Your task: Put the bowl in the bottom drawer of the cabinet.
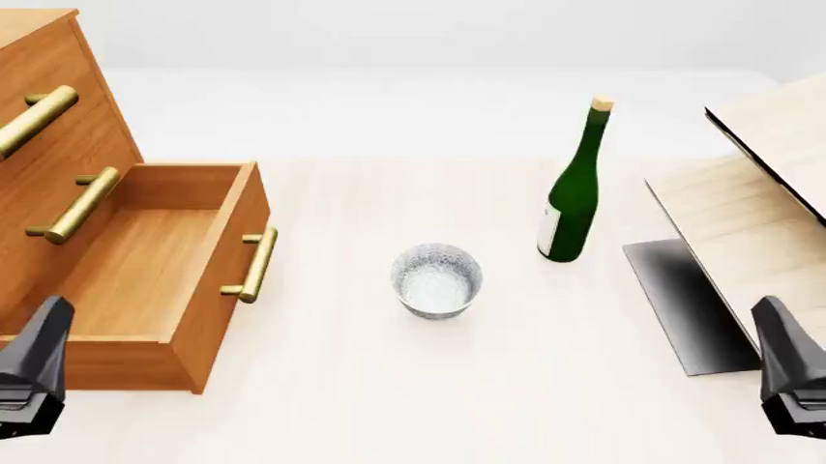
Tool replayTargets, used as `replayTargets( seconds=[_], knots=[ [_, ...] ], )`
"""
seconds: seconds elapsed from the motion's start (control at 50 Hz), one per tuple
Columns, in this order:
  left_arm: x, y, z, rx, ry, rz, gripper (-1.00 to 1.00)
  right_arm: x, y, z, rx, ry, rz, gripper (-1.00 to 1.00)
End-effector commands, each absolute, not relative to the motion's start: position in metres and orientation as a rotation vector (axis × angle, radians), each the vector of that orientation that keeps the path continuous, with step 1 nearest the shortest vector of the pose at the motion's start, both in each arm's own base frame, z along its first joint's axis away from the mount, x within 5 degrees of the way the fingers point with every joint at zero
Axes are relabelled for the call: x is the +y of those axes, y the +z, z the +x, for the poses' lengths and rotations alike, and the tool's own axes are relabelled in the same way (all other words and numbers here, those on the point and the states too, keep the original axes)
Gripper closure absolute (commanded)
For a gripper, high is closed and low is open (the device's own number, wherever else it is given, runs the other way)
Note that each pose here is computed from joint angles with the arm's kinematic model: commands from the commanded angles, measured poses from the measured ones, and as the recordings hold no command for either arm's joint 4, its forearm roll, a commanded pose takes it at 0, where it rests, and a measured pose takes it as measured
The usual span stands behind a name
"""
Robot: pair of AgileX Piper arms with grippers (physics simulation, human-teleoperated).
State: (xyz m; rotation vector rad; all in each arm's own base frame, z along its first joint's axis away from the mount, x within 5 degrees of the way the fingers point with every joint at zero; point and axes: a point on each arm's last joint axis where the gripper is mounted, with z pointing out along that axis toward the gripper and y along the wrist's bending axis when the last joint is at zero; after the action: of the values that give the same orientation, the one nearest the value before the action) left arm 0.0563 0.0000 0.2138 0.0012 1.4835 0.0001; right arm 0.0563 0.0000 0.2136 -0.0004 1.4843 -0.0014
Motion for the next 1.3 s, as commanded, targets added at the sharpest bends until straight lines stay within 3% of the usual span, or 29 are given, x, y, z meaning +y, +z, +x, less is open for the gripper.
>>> replayTargets(
  seconds=[0.02, 0.2, 0.26, 0.3, 0.5, 0.66, 0.68, 1.3],
  knots=[
    [0.000, 0.214, 0.057, 1.485, 0.001, 0.004, -1.00, 0.000, 0.214, 0.057, 1.486, -0.004, -0.002, -1.00],
    [0.000, 0.214, 0.057, 1.486, 0.004, 0.006, -1.00, 0.000, 0.214, 0.057, 1.486, -0.004, -0.001, -1.00],
    [-0.001, 0.224, 0.054, 1.421, 0.076, 0.094, -1.00, 0.000, 0.214, 0.057, 1.486, -0.004, -0.002, -1.00],
    [-0.003, 0.237, 0.052, 1.375, 0.005, 0.079, -1.00, 0.000, 0.214, 0.057, 1.486, -0.004, -0.002, -1.00],
    [-0.008, 0.274, 0.041, 1.348, -0.054, 0.231, -1.00, 0.000, 0.214, 0.057, 1.486, -0.004, -0.002, -1.00],
    [-0.021, 0.297, 0.058, 1.357, -0.196, 0.312, -1.00, 0.000, 0.214, 0.057, 1.486, -0.003, -0.002, -1.00],
    [-0.023, 0.315, 0.062, 1.356, -0.190, 0.340, -1.00, 0.000, 0.214, 0.057, 1.486, -0.003, -0.002, -1.00],
    [-0.079, 0.393, 0.143, 1.405, -0.246, 0.517, -1.00, 0.000, 0.214, 0.057, 1.486, -0.003, -0.002, -1.00]
  ],
)
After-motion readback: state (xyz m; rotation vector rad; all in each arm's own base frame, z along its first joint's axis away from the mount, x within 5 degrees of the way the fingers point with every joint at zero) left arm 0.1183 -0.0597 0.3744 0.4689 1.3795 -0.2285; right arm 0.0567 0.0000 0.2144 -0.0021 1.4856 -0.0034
